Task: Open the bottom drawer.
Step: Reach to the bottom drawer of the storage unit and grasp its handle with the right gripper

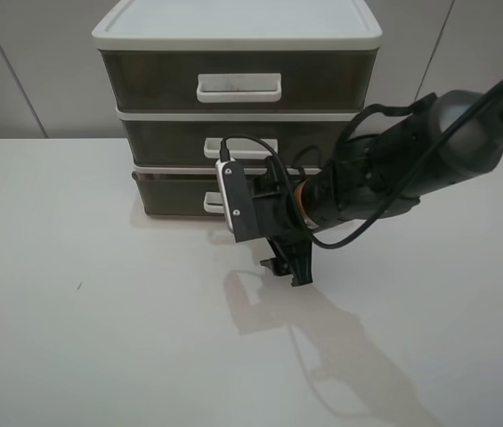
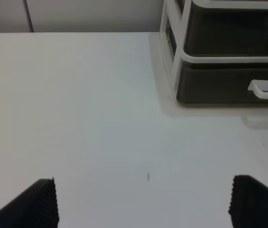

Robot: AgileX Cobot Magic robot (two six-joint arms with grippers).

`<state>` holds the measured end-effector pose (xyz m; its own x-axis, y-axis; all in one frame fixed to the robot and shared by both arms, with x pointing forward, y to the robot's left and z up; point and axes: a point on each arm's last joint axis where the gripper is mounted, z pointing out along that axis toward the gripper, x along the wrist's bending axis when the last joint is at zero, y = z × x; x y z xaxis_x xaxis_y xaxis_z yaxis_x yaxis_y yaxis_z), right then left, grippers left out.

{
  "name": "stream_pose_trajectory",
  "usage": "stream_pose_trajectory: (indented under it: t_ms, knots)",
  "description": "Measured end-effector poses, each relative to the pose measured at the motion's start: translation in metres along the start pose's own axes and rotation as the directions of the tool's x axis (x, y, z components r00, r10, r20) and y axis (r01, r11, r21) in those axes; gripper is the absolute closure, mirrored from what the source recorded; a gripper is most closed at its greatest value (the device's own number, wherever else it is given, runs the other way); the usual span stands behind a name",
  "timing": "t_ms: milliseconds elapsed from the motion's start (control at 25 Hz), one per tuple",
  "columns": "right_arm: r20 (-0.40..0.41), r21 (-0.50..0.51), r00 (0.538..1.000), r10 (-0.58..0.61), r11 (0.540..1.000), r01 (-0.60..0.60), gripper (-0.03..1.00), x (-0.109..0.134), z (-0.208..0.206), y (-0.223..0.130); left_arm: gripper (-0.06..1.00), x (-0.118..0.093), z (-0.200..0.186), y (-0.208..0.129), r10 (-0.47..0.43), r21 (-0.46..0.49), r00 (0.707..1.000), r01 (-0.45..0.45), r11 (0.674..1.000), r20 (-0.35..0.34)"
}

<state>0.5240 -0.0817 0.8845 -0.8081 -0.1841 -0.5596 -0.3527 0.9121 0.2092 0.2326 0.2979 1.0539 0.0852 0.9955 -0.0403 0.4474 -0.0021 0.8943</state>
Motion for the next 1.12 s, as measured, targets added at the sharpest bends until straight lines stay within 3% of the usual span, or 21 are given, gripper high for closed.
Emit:
stream_pose_trajectory:
  t_ms: [800,920,1120]
  knots:
    - [-0.016,0.034,1.000,0.017,0.999,-0.016,0.19,-0.002,0.014,-0.004,0.20,0.000,0.000,0.000,0.000,0.000,1.000,0.000,1.000,0.000]
    - [-0.007,0.050,1.000,0.017,0.999,-0.016,0.29,-0.006,0.014,-0.004,0.20,0.000,0.000,0.000,0.000,0.000,1.000,0.000,1.000,0.000]
    - [-0.001,0.056,1.000,0.015,0.998,-0.015,0.59,-0.008,0.013,-0.004,0.20,0.000,0.000,0.000,0.000,0.000,1.000,0.000,1.000,0.000]
